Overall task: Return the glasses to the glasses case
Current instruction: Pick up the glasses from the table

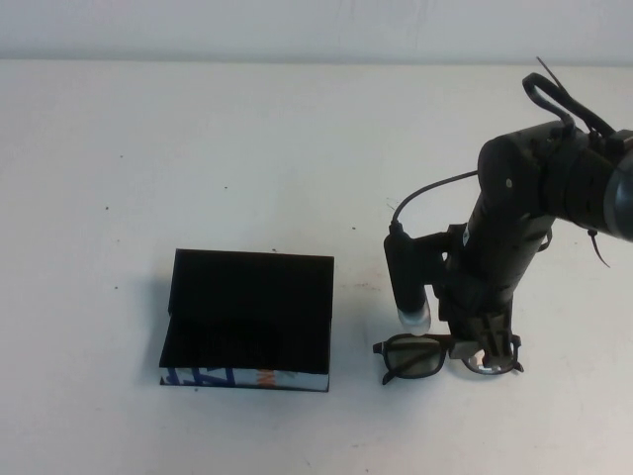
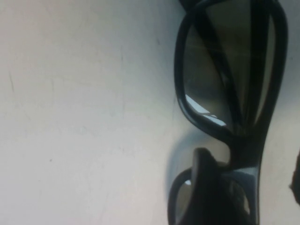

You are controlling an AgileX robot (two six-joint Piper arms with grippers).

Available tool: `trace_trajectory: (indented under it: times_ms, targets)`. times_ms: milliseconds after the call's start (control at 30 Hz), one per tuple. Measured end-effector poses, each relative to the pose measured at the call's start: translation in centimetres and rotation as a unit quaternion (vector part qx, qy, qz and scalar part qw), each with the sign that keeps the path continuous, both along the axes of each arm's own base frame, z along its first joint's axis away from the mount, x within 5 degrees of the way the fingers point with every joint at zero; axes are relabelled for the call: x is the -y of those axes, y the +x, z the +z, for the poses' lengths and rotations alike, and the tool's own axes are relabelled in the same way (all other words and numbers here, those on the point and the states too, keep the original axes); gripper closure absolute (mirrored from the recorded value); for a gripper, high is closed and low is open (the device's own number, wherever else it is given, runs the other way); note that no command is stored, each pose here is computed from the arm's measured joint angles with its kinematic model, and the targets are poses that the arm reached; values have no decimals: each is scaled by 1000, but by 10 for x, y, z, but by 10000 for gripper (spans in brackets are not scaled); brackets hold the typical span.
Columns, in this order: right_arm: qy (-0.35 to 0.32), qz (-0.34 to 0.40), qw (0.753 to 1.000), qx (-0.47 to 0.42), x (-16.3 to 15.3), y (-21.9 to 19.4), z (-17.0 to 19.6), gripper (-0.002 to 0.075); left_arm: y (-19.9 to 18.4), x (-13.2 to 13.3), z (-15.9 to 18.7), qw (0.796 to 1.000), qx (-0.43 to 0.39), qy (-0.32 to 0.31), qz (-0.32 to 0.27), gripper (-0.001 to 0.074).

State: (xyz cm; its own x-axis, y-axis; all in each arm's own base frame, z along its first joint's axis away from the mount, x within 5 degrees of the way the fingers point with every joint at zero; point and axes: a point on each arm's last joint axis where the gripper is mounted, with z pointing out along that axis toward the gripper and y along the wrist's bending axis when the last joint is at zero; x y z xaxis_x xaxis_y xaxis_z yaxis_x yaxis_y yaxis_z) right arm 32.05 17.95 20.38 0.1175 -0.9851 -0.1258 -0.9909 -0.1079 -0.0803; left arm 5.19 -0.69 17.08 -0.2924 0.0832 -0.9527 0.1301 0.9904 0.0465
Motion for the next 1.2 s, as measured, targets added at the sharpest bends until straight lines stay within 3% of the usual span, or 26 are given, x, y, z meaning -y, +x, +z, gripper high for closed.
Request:
trace_trajectory:
  times_ms: [1067, 1200]
  targets:
    - [-9, -2, 1000, -26, -4, 6, -20, 389, 0, 0, 0, 1000, 0, 0, 0, 735]
    - [-10, -2, 999, -32, -4, 5, -21, 418, 0, 0, 0, 1000, 0, 0, 0, 735]
